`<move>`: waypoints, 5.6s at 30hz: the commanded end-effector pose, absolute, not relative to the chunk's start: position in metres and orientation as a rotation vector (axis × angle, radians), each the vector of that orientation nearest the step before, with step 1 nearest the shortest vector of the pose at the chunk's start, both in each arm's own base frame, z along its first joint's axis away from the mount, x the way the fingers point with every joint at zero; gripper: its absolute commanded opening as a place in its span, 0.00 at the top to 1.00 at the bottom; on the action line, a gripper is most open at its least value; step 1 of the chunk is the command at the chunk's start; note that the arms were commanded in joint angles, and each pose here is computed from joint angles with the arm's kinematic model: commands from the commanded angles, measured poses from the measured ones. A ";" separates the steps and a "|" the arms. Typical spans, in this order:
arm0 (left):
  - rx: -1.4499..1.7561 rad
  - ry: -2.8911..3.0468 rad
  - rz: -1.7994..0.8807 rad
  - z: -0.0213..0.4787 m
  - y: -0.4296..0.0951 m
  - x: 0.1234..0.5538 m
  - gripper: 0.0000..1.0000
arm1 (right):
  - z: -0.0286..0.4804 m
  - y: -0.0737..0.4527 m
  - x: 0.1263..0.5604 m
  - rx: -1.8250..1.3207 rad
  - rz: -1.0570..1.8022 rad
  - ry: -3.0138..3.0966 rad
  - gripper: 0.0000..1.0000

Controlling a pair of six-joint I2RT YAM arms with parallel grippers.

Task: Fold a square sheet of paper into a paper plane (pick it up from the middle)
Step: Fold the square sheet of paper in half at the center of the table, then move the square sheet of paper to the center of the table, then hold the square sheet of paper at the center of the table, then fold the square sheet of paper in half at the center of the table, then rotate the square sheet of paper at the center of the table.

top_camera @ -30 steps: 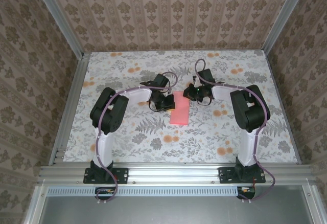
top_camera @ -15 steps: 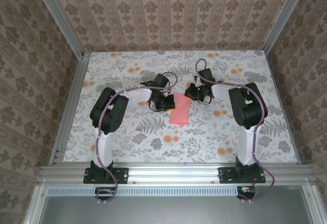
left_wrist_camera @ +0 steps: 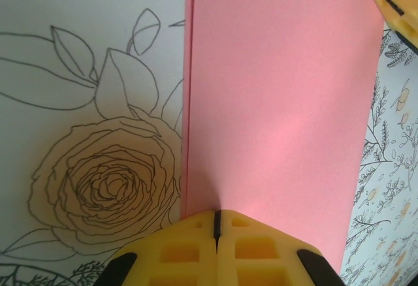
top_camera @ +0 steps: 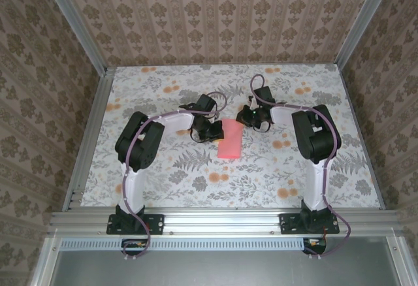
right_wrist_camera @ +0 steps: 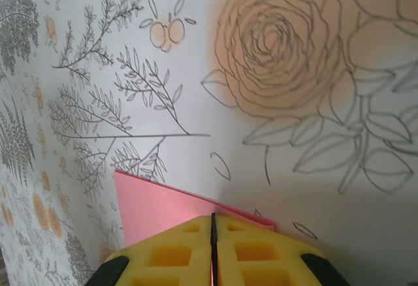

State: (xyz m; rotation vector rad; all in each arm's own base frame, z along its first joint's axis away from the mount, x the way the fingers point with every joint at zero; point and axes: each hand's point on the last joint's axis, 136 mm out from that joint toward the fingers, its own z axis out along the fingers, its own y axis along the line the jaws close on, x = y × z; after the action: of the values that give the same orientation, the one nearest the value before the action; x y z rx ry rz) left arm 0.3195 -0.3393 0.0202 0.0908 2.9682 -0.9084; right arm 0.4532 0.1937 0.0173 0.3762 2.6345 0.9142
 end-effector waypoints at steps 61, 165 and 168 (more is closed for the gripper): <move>0.015 2.838 -1.058 0.066 -0.316 0.347 0.88 | 0.013 0.264 0.336 -0.227 1.085 2.815 0.86; 0.138 2.957 -1.039 0.054 -0.366 0.267 0.82 | 0.052 0.184 0.403 0.423 0.551 2.674 0.82; 0.163 2.956 -1.047 0.055 -0.370 0.261 0.84 | 0.072 0.197 0.397 0.343 0.806 2.627 0.81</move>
State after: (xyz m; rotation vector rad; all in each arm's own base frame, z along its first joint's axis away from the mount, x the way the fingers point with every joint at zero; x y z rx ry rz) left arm 0.2674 -0.3629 0.0507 0.1550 2.9485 -1.0160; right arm 0.3910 0.1747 0.0403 0.4075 2.7249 0.5293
